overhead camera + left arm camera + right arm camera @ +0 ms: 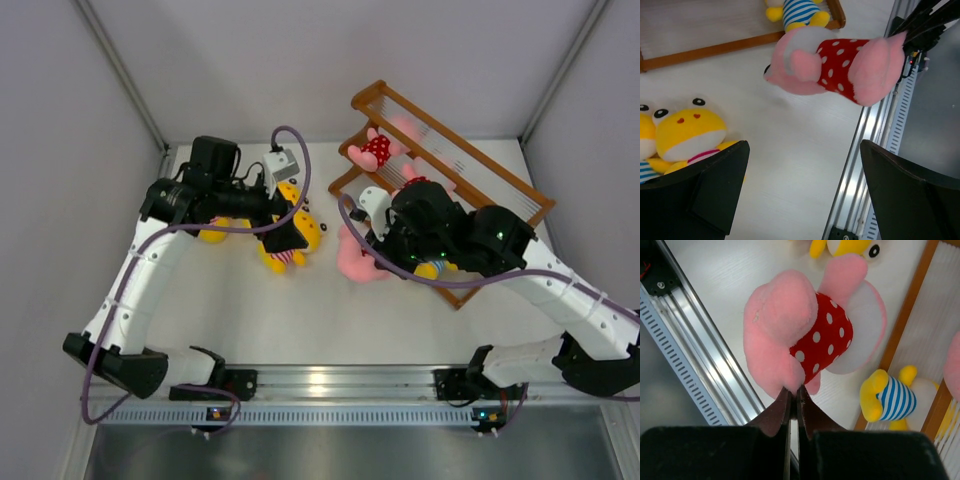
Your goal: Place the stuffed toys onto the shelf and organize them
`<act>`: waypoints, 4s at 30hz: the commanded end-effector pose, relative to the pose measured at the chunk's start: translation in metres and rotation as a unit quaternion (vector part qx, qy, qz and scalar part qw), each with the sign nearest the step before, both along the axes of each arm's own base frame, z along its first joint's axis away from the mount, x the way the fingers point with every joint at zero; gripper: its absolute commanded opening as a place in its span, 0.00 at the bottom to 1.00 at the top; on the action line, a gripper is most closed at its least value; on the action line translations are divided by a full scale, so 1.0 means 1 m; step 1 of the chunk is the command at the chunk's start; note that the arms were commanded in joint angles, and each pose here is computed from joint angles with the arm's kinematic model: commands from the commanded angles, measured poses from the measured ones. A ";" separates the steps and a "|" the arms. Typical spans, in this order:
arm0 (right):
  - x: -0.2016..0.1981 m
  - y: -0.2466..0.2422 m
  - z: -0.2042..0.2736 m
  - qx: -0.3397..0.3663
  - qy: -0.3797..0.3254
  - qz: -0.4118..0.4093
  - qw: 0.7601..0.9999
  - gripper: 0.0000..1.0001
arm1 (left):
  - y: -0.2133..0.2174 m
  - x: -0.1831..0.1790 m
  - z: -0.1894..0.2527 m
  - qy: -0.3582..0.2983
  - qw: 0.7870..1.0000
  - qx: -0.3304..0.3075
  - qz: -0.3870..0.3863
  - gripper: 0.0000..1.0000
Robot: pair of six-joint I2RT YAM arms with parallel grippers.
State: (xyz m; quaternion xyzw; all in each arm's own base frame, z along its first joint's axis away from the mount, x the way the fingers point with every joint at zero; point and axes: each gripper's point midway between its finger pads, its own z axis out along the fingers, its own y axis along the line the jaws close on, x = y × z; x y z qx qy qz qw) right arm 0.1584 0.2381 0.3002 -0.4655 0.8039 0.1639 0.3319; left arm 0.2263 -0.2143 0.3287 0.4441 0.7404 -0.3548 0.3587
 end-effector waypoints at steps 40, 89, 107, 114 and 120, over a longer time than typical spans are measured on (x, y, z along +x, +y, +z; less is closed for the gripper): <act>0.018 0.068 0.086 0.309 -0.099 0.046 0.945 0.91 | -0.066 -0.050 0.035 -0.040 0.987 -0.065 -0.139 0.00; 0.030 -0.162 -0.041 -0.271 -0.017 -0.149 0.951 0.00 | -0.037 0.025 0.029 -0.131 0.990 0.041 0.039 0.98; 0.023 -0.122 -0.038 -0.188 0.014 -0.094 0.978 0.00 | -0.036 0.026 0.026 -0.134 0.989 0.046 0.035 0.98; 0.020 -0.151 -0.041 -0.235 0.002 -0.136 0.962 0.00 | -0.037 0.026 0.027 -0.134 0.989 0.044 0.034 0.98; 0.015 -0.165 -0.044 -0.251 -0.010 -0.144 0.957 0.00 | -0.037 0.024 0.028 -0.136 0.989 0.043 0.032 0.98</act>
